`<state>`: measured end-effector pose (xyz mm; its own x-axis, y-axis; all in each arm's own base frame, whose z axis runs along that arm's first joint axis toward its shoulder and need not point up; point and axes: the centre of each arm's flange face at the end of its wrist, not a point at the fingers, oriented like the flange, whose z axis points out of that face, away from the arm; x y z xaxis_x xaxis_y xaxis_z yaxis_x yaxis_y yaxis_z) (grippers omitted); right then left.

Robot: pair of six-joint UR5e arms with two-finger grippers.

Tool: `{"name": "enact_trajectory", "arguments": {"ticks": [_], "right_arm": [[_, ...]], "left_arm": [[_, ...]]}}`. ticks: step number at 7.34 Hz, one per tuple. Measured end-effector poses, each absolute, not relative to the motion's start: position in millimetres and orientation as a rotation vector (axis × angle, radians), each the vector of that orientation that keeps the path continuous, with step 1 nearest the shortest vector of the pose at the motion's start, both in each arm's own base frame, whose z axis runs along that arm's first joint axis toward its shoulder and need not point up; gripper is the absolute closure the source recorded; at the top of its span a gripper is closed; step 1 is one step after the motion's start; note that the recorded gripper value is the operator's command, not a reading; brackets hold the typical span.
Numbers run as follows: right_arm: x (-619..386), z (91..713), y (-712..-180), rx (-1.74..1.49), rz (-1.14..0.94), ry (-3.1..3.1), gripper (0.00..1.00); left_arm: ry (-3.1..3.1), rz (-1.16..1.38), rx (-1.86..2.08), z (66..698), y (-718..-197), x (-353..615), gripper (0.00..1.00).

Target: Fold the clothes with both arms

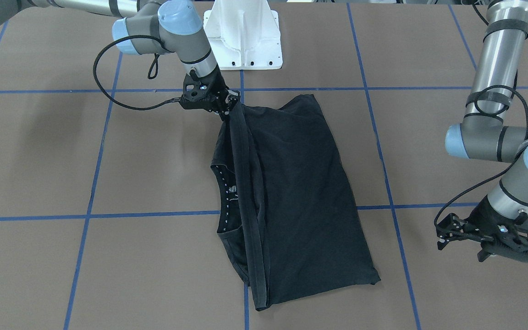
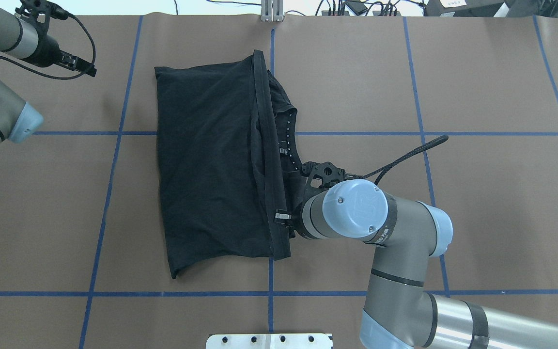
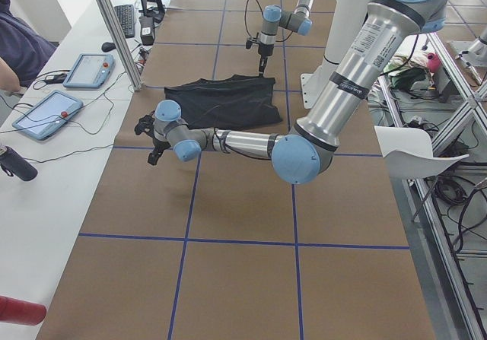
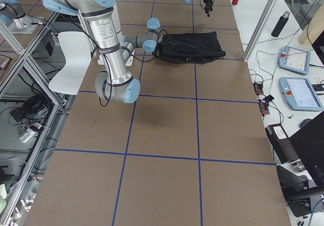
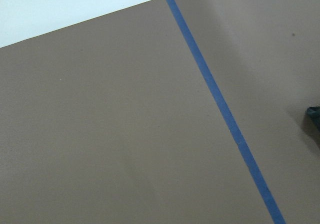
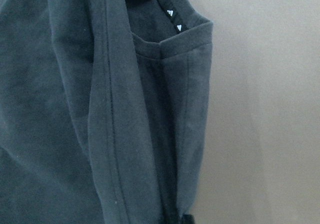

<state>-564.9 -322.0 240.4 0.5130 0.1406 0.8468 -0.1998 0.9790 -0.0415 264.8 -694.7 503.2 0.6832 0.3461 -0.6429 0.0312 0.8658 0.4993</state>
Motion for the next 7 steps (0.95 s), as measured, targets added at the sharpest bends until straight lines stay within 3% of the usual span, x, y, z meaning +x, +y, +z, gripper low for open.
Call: {"name": "enact_trajectory", "arguments": {"ticks": [1, 4, 7], "right_arm": [[-567, 242, -319, 0.064, 0.203, -1.008, 0.0], [-563, 242, -342, 0.109, 0.222, -0.977, 0.0], [-602, 193, -379, 0.138, 0.194, -0.872, 0.0]], "left_arm": [[0.807, 0.186, 0.506, 503, -694, 265, 0.0], [0.808, 0.186, 0.507, 503, -694, 265, 0.0], [0.815, 0.171, 0.504, 500, -693, 265, 0.0]]}}
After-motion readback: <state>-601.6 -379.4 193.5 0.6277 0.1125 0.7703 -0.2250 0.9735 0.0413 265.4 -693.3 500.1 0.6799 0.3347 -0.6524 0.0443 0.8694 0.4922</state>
